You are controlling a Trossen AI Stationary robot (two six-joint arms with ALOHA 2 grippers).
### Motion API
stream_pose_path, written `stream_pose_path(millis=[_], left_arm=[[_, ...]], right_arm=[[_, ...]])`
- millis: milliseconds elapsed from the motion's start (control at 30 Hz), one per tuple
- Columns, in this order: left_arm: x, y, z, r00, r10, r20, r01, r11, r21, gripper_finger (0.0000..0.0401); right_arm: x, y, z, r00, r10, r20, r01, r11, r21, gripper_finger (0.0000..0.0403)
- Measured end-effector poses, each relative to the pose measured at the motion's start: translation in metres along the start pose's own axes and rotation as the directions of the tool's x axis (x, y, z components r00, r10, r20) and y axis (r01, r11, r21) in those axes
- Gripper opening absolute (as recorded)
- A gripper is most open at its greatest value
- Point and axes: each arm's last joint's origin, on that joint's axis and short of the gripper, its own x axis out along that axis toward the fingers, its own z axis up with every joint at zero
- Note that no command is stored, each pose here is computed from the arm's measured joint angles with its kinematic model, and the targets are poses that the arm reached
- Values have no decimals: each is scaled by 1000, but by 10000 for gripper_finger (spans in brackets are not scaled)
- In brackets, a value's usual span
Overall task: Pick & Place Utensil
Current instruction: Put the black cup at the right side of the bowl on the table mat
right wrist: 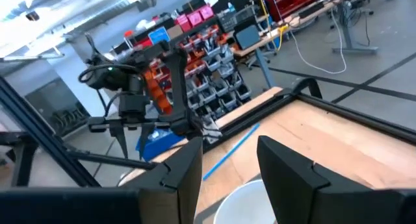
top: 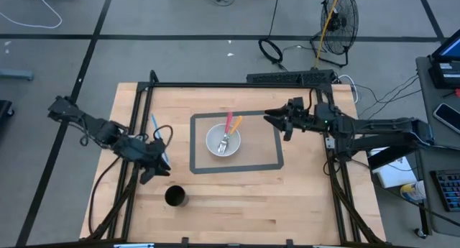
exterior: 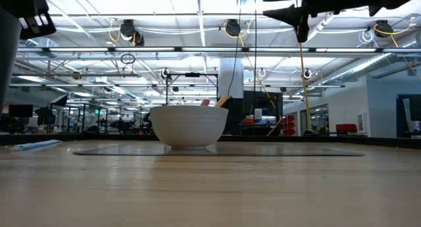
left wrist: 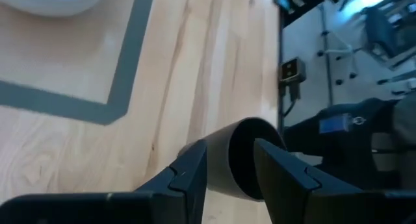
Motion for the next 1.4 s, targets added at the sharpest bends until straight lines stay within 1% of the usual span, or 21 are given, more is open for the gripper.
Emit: stream_pose_path(millis=[133, 267, 467, 600, 767, 900, 1000, 1167, 1200, 1400], left_arm=[[17, -8, -5, 998, 37, -54, -39, 998, -39, 131], [38, -16, -8, 995, 48, -91, -54, 997, -60, 131], [63, -16, -11, 981, 121, -153, -139, 984, -110, 131], [73, -15, -13, 970, 154, -190, -178, 977, -119, 131], [80, -14, -16, 960, 157, -231, -188, 975, -116, 131], [79, -13, -16, 955, 167, -244, -202, 971, -129, 128], [79, -13, -17, 954, 169, -247, -205, 970, -129, 102], [79, -13, -16, 955, 159, -251, -190, 976, -106, 17], [79, -14, -16, 956, 155, -250, -186, 977, -103, 11], [79, -13, -15, 957, 159, -242, -189, 976, -105, 6]], right_arm=[[3, 2, -6, 999, 12, -34, -12, 1000, -3, 141], [3, 8, -9, 996, 64, -62, -65, 998, -11, 141], [0, 15, -11, 987, 129, -90, -133, 991, -29, 141], [-2, 18, -10, 980, 173, -99, -176, 984, -29, 141], [-5, 20, -8, 970, 217, -109, -220, 975, -19, 141], [-7, 19, -9, 970, 209, -125, -213, 977, -18, 141], [-7, 19, -10, 970, 202, -137, -207, 978, -20, 141], [-7, 18, -11, 969, 195, -148, -201, 979, -27, 141], [-7, 18, -12, 969, 193, -152, -199, 980, -27, 141], [-7, 17, -13, 969, 186, -163, -194, 980, -33, 141]])
